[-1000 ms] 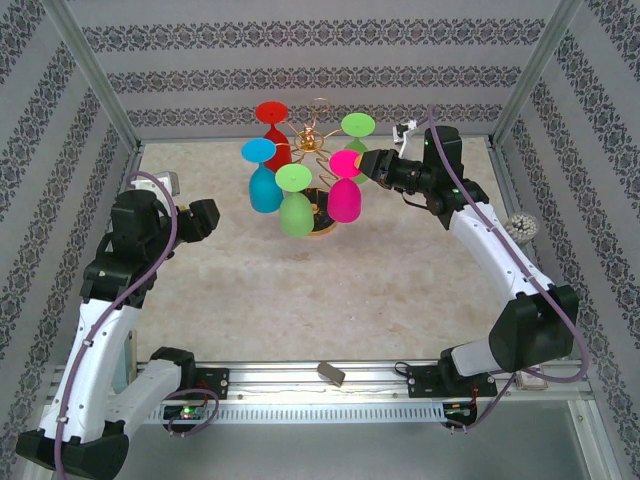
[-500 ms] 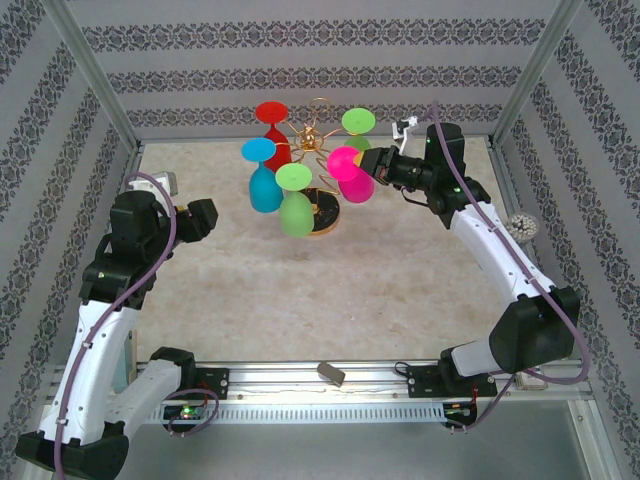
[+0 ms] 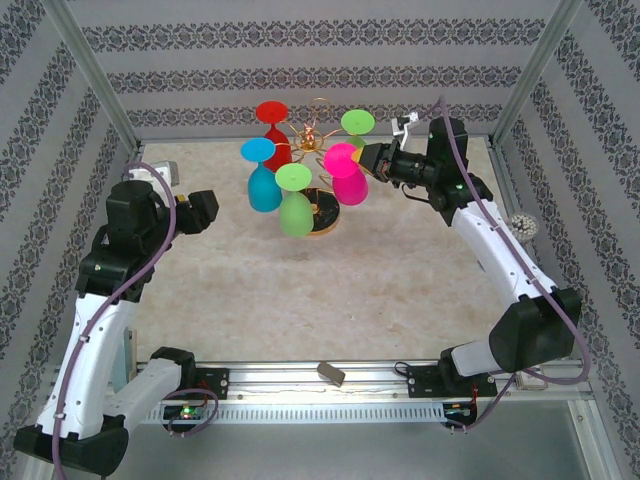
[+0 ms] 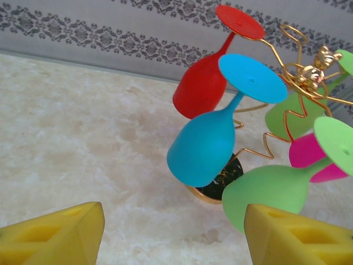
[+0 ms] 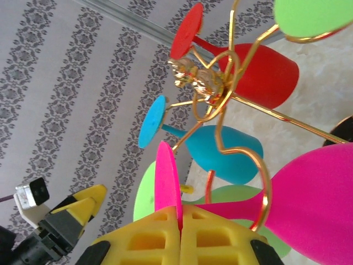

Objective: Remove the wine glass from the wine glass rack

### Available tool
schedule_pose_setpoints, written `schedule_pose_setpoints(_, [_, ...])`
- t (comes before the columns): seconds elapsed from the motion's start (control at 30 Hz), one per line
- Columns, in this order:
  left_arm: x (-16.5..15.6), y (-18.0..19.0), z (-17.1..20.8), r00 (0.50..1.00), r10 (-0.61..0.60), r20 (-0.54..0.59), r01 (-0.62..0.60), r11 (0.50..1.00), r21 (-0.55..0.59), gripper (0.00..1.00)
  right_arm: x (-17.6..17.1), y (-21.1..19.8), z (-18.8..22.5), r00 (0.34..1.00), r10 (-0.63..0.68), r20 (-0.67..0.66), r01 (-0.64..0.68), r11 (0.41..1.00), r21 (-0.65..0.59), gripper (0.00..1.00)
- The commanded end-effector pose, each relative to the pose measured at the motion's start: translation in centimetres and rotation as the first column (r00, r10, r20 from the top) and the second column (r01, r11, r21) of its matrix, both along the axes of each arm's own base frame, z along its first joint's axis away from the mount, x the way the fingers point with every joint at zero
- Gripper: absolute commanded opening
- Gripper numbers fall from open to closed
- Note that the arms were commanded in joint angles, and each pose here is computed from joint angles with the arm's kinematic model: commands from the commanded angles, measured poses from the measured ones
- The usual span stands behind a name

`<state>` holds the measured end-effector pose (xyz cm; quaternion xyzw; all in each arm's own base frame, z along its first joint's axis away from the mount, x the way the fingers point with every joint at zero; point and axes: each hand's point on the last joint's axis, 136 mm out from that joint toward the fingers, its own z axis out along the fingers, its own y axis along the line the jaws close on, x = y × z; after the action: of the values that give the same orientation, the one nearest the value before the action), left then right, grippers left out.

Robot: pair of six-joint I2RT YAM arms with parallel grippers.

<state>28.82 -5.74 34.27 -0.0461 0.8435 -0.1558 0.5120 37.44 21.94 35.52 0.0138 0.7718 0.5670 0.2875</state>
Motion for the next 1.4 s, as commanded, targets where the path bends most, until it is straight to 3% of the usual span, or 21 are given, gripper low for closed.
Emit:
schedule_pose_setpoints(0.0, [-0.7,-1.1,0.3,0.997,-0.082,-0.008,0.082,0.995,0.055,0.69,-0.4,0.8,2.8,0.998,0.042,0.043,-0.044,0.998,0.051,0.0])
schedule_pose_setpoints(0.47, [-1.4,-3.9,-0.4,0.978,-0.204,-0.052,0.209,0.968,0.137,0.68,1.5,1.3,2.0,0.999,0.032,-0.002,-0.032,0.998,0.061,0.0])
schedule_pose_setpoints(1.37, [-1.2,-4.2,0.6,0.981,-0.196,-0.007,0.196,0.974,0.111,0.68,2.1,2.0,1.2,0.993,0.019,-0.116,-0.007,0.995,0.098,0.0])
